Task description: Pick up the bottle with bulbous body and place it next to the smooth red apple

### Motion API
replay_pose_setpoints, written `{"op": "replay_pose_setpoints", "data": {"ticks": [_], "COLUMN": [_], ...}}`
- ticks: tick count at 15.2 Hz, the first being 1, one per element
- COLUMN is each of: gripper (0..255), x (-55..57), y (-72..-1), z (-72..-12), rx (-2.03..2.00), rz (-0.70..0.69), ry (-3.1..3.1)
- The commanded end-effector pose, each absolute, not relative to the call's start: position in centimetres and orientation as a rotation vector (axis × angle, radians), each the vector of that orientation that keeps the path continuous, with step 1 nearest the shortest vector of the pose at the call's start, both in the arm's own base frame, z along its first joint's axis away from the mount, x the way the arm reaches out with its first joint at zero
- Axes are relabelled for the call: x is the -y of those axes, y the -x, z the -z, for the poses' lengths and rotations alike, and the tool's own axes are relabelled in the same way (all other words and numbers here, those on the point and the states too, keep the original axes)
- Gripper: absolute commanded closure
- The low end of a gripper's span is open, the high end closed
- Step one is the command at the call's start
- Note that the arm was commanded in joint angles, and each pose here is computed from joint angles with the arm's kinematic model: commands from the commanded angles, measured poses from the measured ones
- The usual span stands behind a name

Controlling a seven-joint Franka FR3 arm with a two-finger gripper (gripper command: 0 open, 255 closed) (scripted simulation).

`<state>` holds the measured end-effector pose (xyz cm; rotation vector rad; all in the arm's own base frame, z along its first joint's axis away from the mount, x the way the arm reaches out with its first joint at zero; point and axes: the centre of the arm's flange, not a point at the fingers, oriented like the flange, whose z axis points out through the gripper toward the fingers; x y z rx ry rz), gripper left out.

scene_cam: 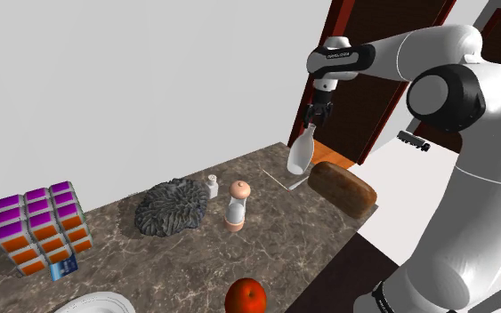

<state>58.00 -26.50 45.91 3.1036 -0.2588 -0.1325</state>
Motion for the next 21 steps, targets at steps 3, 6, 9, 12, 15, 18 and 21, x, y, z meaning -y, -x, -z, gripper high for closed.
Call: {"op": "replay_pose_setpoints", "data": {"ticks": [3,6,9,12,15,18,21], "gripper": [0,0,0,0,255,255,255], "x": [26.8,26.8,26.8,26.8,26.8,26.8,26.8], "y": [-58.1,-58.0,-58.0,-58.0,-58.0,-58.0,-58.0], "z": [-43.8,-42.5,-42.5,-42.5,-42.5,-42.5,-42.5], "rx": [0.258,0.258,0.258,0.258,0.258,0.258,0.258], "rz": [0.131,0.131,0.131,0.131,0.131,0.131,0.131], "ry": [-3.103,-3.103,-3.103,-3.103,-3.103,-3.103,-3.103]}}
